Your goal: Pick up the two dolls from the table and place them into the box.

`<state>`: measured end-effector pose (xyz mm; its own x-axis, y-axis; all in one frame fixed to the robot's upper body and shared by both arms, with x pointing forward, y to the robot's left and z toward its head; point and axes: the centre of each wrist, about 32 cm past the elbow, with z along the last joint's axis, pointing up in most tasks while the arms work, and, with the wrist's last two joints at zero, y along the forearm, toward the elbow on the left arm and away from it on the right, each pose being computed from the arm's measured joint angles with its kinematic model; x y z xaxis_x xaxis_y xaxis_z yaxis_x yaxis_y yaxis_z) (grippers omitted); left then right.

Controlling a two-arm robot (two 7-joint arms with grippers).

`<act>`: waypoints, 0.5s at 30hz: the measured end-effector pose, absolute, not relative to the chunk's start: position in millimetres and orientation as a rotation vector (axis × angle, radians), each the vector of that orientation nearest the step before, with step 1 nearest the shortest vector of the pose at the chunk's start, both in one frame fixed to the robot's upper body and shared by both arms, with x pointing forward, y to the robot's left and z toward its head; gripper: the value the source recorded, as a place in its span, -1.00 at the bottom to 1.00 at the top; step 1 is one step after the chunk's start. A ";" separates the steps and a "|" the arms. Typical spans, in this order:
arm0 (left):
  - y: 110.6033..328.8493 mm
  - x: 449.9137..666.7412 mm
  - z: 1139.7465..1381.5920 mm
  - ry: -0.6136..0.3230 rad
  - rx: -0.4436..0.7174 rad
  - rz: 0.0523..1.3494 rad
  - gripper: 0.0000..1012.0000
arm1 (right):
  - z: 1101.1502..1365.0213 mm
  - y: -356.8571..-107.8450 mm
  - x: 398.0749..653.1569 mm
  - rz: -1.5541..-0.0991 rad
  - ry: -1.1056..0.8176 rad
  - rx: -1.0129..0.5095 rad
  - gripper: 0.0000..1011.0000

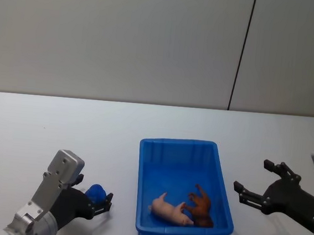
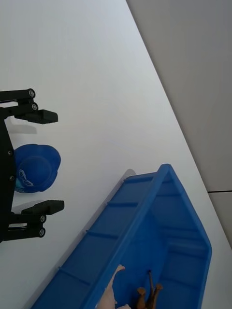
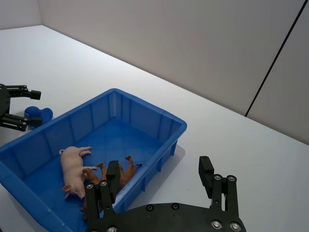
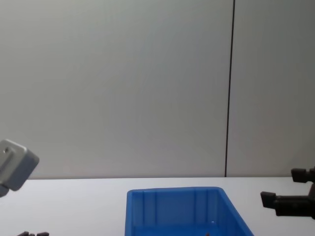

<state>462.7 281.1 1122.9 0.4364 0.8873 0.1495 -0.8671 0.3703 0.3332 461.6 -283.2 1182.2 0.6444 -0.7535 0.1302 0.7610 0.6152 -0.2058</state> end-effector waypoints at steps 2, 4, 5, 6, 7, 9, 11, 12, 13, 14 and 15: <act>282.1 464.2 1120.6 0.063 0.397 1.120 0.98 | 1182.2 -283.2 461.6 -0.873 -0.032 -0.252 0.98; 283.1 465.6 1118.2 0.068 0.405 1.116 0.96 | 1182.2 -283.2 461.6 -0.873 -0.032 -0.252 0.98; 283.4 466.0 1117.5 0.070 0.407 1.115 0.90 | 1182.2 -283.2 461.6 -0.873 -0.032 -0.252 0.98; 283.6 466.3 1116.9 0.071 0.409 1.113 0.87 | 1182.2 -283.2 461.6 -0.873 -0.032 -0.252 0.98; 284.0 466.8 1115.7 0.074 0.414 1.109 0.84 | 1182.2 -283.2 461.6 -0.873 -0.032 -0.252 0.98; 284.5 467.4 1114.7 0.077 0.418 1.105 0.72 | 1182.2 -283.2 461.6 -0.873 -0.032 -0.252 0.98; 285.2 468.1 1113.2 0.081 0.424 1.100 0.62 | 1182.2 -283.2 461.6 -0.873 -0.032 -0.252 0.98; 285.4 468.4 1112.8 0.081 0.426 1.098 0.59 | 1182.2 -283.2 461.6 -0.872 -0.032 -0.252 0.98; 285.9 468.7 1111.9 0.083 0.430 1.095 0.49 | 1182.2 -283.2 461.6 -0.873 -0.032 -0.252 0.98; 286.1 468.8 1111.5 0.084 0.432 1.093 0.49 | 1182.2 -283.2 461.6 -0.873 -0.032 -0.252 0.98; 286.3 469.0 1111.2 0.085 0.434 1.092 0.36 | 1182.2 -283.2 461.6 -0.873 -0.032 -0.252 0.98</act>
<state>469.0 286.3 1111.2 0.4664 0.8727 0.1445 -0.8401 0.3858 0.3813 461.6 -283.2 1182.2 0.6443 -0.7536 0.1302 0.7611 0.6151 -0.2060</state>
